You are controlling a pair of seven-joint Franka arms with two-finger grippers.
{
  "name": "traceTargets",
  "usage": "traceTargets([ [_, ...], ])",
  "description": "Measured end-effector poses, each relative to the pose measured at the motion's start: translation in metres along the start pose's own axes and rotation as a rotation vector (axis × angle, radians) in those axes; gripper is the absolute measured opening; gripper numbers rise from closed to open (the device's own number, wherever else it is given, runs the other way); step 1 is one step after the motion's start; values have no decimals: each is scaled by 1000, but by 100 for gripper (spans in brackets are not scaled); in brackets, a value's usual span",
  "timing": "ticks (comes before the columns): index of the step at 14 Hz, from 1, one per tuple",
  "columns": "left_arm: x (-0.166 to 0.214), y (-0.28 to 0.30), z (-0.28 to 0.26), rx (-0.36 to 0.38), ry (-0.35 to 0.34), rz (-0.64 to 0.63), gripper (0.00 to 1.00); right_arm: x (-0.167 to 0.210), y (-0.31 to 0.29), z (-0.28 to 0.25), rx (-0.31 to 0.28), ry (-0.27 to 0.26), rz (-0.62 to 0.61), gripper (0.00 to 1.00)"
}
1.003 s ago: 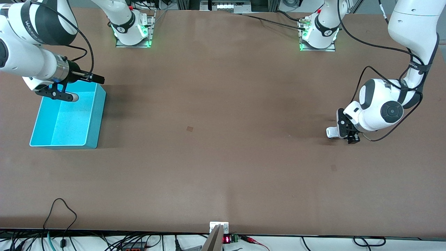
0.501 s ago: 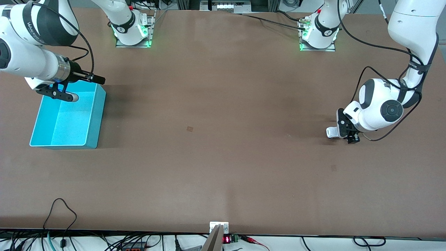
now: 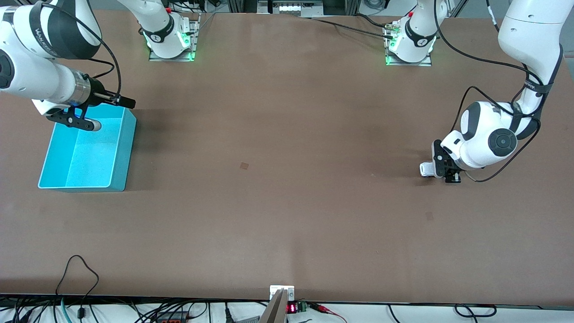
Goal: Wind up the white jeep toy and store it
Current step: 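Grasp the jeep with the left gripper while the right gripper moves over the bin, then pull the jeep backward along the table with the left gripper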
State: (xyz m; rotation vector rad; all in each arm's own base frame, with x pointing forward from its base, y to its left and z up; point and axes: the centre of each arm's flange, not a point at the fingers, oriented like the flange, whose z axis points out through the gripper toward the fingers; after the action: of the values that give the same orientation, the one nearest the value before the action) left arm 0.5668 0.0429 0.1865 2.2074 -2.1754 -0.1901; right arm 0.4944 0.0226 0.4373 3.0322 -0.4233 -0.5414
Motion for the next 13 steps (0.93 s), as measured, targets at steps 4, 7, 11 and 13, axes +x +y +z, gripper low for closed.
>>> traceTargets([
  [4,0,-1,-1,5,0,0,52,0,0,0,0,0,0,100],
  [7,-1,0,-8,15,-3,-1,52,0,0,0,0,0,1,100],
  [11,-1,5,-15,19,-6,-1,52,0,0,0,0,0,1,100],
  [13,0,9,-10,8,-5,0,52,0,0,0,0,0,1,100],
])
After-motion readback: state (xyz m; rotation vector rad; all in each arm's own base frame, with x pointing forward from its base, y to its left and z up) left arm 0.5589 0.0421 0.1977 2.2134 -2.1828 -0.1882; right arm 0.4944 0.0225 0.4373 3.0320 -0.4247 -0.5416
